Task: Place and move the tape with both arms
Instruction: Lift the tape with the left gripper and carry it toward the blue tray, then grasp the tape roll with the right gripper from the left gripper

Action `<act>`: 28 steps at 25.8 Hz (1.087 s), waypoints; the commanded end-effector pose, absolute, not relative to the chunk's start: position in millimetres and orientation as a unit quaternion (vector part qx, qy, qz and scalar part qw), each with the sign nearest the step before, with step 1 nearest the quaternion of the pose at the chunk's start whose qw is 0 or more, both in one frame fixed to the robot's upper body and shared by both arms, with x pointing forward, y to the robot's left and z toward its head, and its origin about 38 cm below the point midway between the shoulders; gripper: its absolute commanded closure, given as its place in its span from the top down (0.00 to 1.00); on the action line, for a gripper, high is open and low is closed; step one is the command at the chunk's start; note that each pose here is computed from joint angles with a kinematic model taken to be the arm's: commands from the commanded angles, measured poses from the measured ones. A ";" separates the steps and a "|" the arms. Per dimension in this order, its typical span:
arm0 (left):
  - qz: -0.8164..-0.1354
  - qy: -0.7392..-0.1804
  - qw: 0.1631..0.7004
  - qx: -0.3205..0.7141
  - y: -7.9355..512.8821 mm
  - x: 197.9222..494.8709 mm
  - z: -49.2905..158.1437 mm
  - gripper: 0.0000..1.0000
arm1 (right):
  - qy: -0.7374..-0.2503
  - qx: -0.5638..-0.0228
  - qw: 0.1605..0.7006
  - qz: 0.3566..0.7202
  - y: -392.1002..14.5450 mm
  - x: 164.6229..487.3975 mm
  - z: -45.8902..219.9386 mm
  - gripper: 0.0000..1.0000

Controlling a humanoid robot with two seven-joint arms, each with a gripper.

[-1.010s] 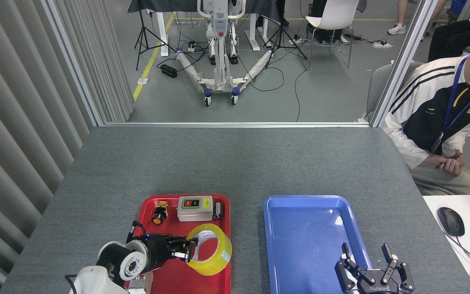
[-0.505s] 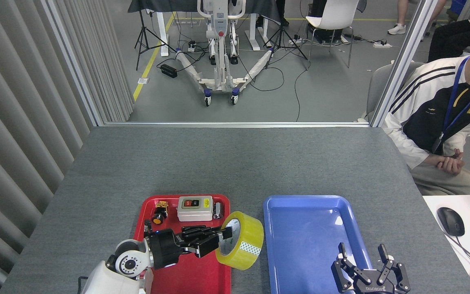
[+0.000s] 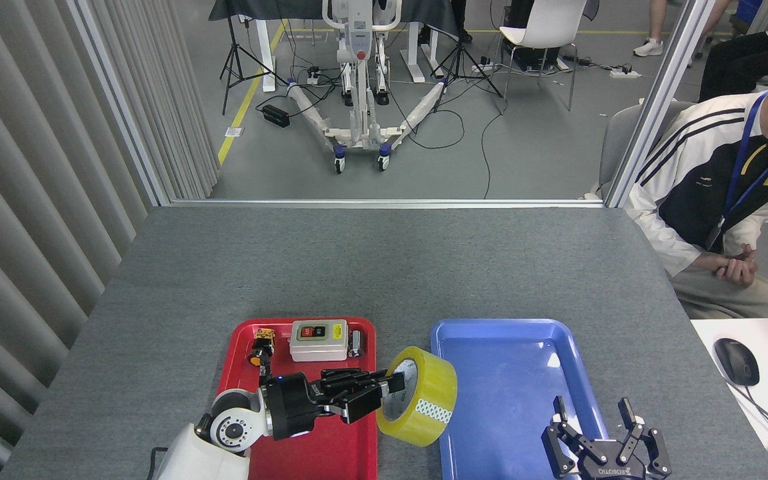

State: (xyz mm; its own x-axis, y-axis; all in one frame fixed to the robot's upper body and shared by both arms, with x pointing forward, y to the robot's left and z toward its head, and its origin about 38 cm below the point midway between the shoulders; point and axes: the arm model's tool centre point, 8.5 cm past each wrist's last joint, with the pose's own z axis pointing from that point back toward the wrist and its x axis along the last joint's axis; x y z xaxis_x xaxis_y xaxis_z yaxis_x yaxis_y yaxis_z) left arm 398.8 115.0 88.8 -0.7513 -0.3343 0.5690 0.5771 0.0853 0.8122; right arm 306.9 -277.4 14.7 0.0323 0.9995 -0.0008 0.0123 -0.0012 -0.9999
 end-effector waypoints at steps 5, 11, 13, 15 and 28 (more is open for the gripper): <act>-0.673 -0.655 0.328 -0.102 105.2 394.1 90.4 0.00 | -0.537 -0.510 0.465 0.485 -263.4 299.1 19.8 1.00; -0.672 -0.654 0.330 -0.103 106.0 394.1 89.1 0.00 | -0.704 -0.380 0.313 0.512 -244.1 268.7 37.7 1.00; -0.671 -0.655 0.330 -0.104 105.4 394.1 89.3 0.00 | -0.724 -0.344 0.294 0.521 -239.6 264.5 39.1 1.00; -0.671 -0.655 0.330 -0.104 105.4 394.1 89.3 0.00 | -0.729 -0.336 0.288 0.523 -235.1 265.6 40.1 1.00; -0.671 -0.659 0.325 -0.104 104.4 391.9 92.0 0.00 | -0.767 -0.247 0.209 0.554 -136.2 268.8 42.2 0.98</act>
State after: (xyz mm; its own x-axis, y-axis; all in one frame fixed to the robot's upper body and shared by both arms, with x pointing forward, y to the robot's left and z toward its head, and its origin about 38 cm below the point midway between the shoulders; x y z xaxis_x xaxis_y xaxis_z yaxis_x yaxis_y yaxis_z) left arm 392.6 104.5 91.7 -0.7666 -0.3018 0.5668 0.5727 0.0777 0.8161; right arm 269.1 -151.7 42.7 -0.7798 0.6244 0.0460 0.1526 0.2608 -0.9532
